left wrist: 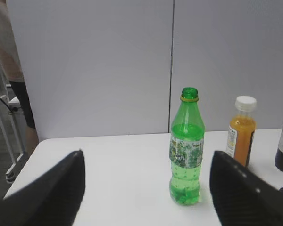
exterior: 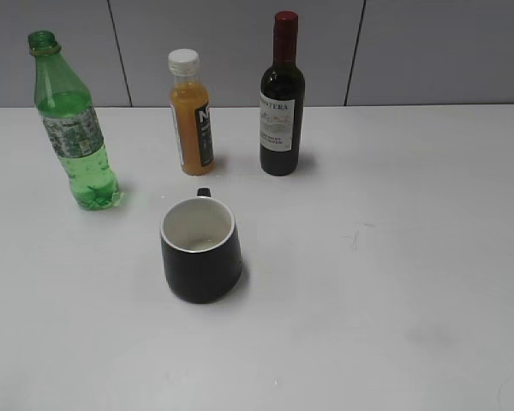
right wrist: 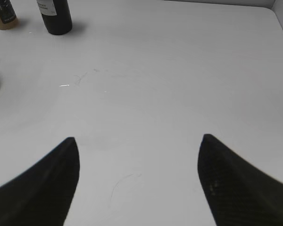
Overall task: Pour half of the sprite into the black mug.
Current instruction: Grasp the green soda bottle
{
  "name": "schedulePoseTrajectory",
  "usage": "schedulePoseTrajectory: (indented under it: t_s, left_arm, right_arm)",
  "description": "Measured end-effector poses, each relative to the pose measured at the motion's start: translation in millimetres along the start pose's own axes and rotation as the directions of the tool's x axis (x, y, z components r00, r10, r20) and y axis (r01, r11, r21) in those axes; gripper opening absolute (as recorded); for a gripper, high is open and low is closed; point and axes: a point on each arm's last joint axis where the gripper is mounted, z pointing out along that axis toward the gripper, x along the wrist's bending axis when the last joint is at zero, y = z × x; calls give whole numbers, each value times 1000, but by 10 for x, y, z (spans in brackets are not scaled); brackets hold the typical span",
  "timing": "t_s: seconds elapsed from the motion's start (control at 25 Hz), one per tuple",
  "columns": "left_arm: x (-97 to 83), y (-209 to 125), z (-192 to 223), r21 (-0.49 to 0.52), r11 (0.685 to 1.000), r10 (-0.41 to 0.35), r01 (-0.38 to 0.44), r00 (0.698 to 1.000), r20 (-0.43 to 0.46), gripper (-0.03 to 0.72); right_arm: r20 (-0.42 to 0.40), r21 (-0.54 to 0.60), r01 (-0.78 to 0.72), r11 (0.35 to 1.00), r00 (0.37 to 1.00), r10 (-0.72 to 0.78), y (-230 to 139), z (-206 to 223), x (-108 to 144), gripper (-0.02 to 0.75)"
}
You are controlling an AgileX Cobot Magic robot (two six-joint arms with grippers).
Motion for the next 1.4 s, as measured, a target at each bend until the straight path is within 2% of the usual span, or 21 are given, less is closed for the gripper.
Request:
schedulePoseTrajectory:
  t_s: [0.56,0.92,1.04,1.4]
  left_arm:
    - [47,4,845,-67,997,-30,28,999,-29,610]
    - [77,-250,1350,45,999,-28,31,998,-50,608]
    - [82,-325,1484,51,998,-22,25,998,-51,607]
    - [-39,-708,1920,80,997,-30,22,995,98,607]
  right_arm:
    - [0,0,0,1000,1000,0,0,0,0,589]
    - [0,0,0,1000,1000,0,0,0,0,589]
    - [0,0,0,1000,1000,0,0,0,0,589]
    - [0,0,0,1000,1000,0,0,0,0,589]
